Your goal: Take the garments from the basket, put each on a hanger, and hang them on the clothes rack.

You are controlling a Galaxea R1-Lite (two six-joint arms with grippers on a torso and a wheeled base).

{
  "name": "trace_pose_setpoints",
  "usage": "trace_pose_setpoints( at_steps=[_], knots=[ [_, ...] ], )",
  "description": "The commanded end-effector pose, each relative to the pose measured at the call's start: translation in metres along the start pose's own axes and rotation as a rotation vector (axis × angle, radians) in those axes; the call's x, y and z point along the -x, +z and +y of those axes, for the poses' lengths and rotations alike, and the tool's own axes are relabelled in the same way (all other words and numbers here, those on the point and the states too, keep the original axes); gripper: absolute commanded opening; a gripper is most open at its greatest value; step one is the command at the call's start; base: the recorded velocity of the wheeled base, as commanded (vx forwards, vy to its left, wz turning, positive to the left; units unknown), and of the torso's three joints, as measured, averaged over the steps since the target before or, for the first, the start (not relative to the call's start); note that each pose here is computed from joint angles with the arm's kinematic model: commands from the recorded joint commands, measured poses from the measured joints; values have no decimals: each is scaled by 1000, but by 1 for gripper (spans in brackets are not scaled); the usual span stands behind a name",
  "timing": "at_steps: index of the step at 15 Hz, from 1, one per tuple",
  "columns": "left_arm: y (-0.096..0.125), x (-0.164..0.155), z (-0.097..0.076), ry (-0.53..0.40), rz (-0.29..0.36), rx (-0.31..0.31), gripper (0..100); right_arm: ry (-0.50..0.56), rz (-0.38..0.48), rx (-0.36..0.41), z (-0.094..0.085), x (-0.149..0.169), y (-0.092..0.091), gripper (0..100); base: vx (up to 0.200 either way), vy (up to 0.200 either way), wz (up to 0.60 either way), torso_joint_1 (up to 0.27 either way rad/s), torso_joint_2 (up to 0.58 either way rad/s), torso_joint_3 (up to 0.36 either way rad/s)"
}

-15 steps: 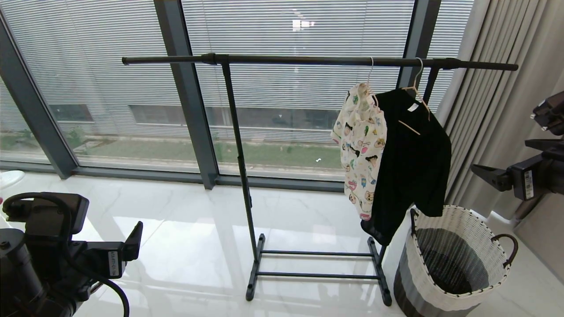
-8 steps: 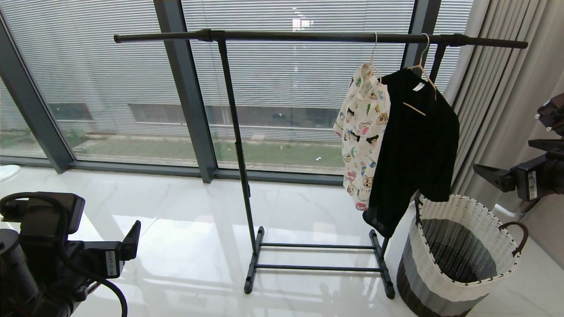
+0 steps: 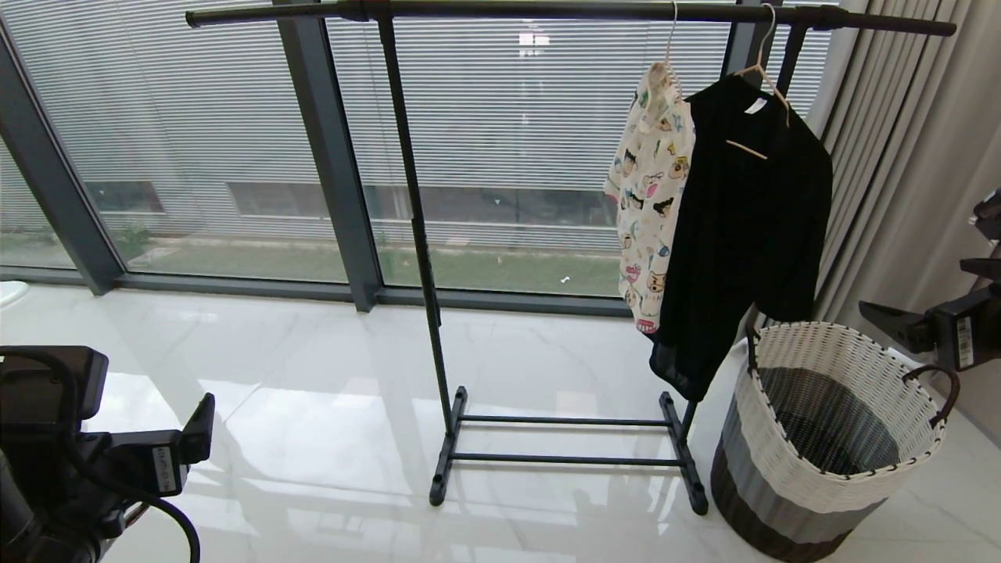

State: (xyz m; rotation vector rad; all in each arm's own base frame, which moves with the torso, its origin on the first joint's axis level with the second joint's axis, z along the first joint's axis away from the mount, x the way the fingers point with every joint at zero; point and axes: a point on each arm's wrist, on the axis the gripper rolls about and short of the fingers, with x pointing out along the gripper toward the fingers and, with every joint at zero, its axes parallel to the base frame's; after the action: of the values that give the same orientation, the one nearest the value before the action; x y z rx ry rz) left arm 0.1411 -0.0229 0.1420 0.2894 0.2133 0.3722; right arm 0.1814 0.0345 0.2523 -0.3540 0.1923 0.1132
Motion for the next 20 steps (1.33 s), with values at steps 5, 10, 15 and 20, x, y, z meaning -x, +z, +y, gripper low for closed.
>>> trace_pose_setpoints(
  at_steps=[5, 10, 15, 20],
  knots=[
    [-5, 11, 21, 93, -22, 44, 100, -20, 1, -6, -2, 14, -10, 100, 0, 0, 0, -69, 204, 143],
    [-4, 23, 65, 415, -50, 137, 100, -70, 79, -94, -4, 24, -42, 100, 0, 0, 0, 0, 0, 0],
    [-33, 72, 74, 485, -58, 78, 100, -197, -16, -144, -8, 54, -68, 100, 0, 0, 0, 0, 0, 0],
    [-62, 105, 71, 425, -73, 77, 100, -398, -19, -92, 7, 118, -121, 100, 0, 0, 0, 0, 0, 0]
  ],
)
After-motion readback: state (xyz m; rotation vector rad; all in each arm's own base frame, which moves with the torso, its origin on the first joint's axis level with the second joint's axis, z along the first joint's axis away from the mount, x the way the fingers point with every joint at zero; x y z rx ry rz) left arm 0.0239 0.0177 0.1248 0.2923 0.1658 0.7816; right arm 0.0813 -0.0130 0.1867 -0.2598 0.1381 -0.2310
